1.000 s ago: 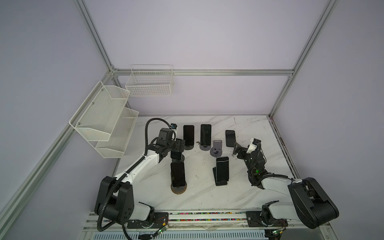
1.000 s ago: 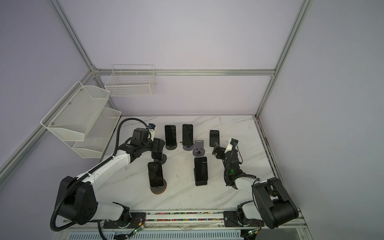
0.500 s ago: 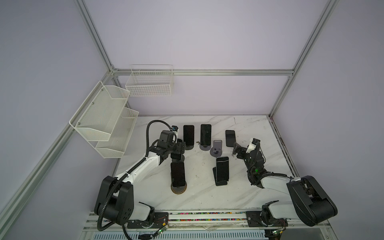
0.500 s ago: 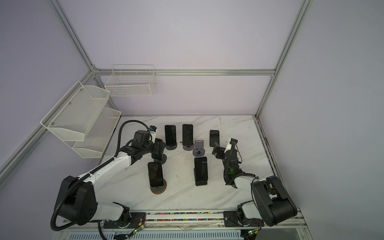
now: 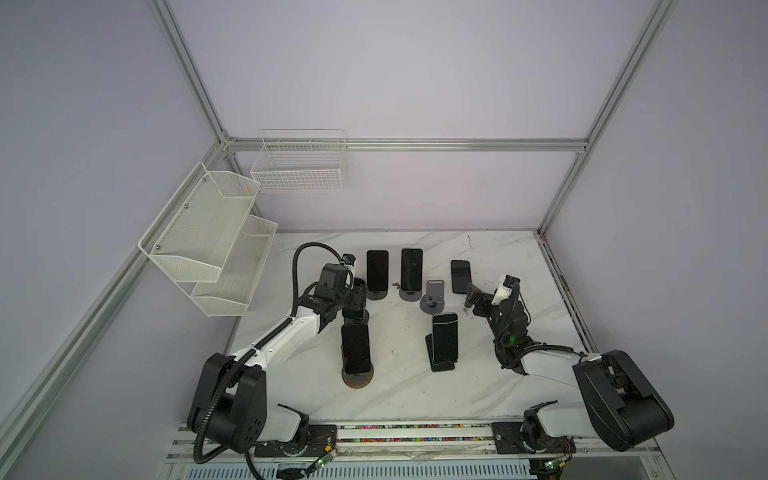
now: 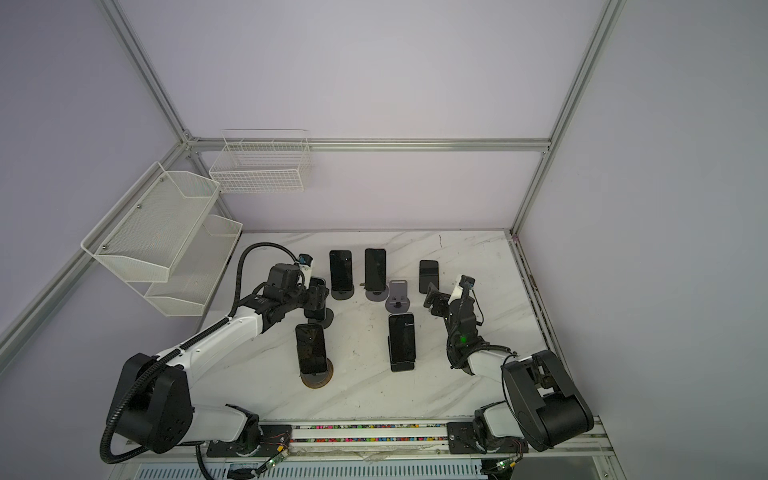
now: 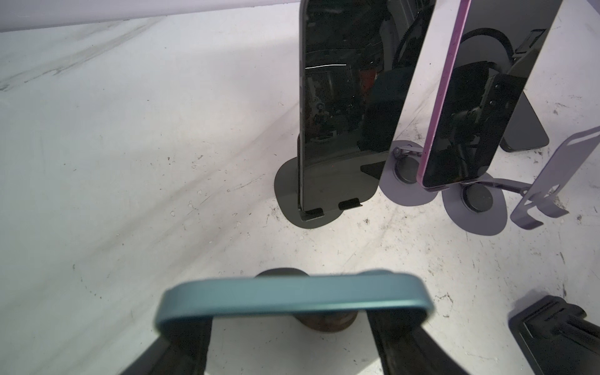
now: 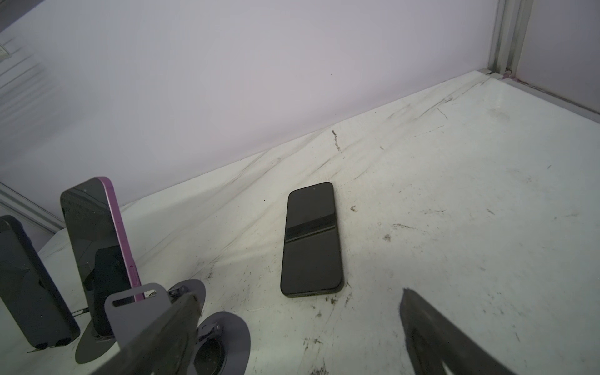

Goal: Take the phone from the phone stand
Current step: 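Lift the teal-edged phone up off its stand with the left gripper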

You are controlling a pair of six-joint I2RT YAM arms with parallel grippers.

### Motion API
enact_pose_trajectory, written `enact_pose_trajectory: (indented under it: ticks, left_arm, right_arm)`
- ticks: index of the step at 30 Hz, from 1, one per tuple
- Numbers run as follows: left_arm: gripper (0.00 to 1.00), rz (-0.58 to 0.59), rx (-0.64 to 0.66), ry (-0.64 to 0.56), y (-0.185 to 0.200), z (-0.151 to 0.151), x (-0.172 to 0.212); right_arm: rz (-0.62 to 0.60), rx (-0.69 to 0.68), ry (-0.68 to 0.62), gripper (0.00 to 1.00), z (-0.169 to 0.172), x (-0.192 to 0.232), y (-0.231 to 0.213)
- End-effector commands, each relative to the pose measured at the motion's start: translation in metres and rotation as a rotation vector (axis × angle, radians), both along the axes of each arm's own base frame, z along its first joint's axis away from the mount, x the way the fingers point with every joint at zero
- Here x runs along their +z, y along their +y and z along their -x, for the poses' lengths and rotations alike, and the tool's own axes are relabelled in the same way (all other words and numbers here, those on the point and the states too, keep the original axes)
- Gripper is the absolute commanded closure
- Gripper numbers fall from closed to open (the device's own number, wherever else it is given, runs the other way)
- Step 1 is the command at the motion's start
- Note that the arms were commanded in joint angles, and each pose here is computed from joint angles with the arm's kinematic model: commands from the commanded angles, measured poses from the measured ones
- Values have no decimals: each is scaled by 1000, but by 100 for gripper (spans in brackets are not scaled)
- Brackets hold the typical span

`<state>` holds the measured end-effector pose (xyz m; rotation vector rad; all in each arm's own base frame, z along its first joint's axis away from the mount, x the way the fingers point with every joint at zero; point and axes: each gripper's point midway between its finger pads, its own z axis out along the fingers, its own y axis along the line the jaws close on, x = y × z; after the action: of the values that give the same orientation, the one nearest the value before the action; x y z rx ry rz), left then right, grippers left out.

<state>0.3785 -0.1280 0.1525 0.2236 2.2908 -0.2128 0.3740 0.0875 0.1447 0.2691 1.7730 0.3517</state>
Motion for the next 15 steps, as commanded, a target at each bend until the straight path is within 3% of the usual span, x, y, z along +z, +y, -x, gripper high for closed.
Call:
enact_pose_trajectory:
  ticks: [1,8,15]
  left_arm:
    - [28,15,-7,-26,-1,6,3]
    - [33,11,6,-19,2,7,10]
    - [35,28,8,-64,1,5,45]
  right_arm:
    - [-14,-4,-10,3,-4,6,2]
    - [-8,-5,15,3,-6,-3,3]
    - [-10,-11,20,3,-7,-3,2]
